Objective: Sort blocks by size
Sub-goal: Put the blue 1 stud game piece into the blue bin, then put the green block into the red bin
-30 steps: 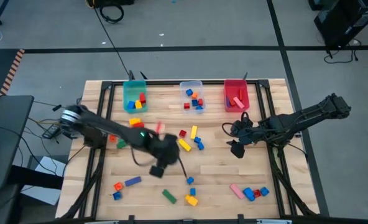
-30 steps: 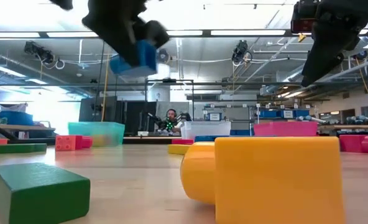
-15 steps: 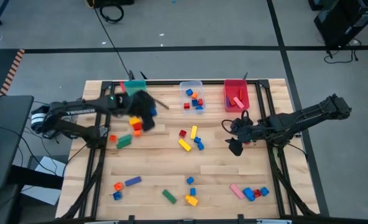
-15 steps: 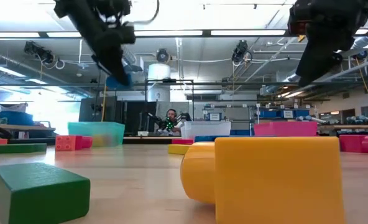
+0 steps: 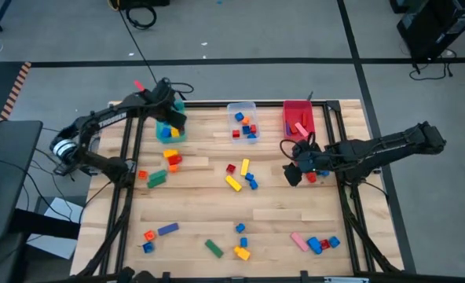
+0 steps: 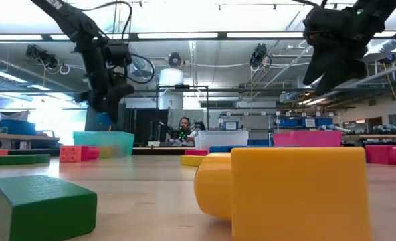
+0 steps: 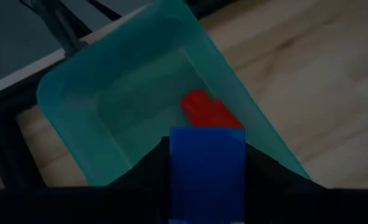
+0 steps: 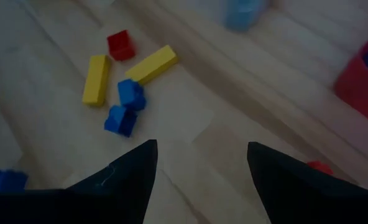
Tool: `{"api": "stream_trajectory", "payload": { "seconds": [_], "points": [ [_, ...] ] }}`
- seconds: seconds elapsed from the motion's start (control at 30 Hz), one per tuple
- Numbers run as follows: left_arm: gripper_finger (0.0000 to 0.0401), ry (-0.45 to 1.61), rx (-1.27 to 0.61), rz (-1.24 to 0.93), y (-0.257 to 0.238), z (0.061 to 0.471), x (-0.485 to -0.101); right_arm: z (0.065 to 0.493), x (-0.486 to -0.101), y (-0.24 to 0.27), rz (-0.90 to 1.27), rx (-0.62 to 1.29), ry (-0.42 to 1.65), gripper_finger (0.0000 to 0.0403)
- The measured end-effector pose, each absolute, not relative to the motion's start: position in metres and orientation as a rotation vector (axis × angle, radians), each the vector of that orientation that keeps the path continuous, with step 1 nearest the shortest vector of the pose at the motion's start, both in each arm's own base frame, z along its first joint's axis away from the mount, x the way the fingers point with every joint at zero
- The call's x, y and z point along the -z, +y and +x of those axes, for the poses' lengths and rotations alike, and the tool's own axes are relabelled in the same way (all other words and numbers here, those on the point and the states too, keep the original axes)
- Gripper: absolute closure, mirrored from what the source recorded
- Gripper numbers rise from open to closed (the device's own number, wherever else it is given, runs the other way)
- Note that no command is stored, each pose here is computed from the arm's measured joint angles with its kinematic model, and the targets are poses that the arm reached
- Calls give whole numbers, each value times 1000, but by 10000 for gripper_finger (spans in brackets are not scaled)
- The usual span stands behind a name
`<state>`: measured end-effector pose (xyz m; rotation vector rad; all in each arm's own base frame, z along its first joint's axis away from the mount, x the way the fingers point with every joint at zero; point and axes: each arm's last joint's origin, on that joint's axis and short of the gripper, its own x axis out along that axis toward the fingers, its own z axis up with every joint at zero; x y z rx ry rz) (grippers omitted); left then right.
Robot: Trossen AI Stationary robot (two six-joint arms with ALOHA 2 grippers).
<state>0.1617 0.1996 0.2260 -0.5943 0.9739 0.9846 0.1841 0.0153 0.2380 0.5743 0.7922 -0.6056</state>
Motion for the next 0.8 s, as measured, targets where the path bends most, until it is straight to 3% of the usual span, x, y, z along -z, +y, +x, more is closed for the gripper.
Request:
{"api": "stream_trajectory", "payload": {
  "seconds": [0.07, 0.27, 0.4, 0.8],
  "points": [
    [259, 977, -994, -608, 205, 160, -222, 184, -238, 13, 587, 621, 787, 139],
    [150, 958, -1021, -588, 211, 162, -219, 185, -238, 6, 602, 654, 778, 139],
    [107, 948, -1028, -577, 212, 162, -220, 185, -238, 4, 608, 666, 774, 139],
    [90, 1017, -969, -640, 191, 174, -248, 185, -238, 3, 565, 640, 793, 139]
  ]
}}
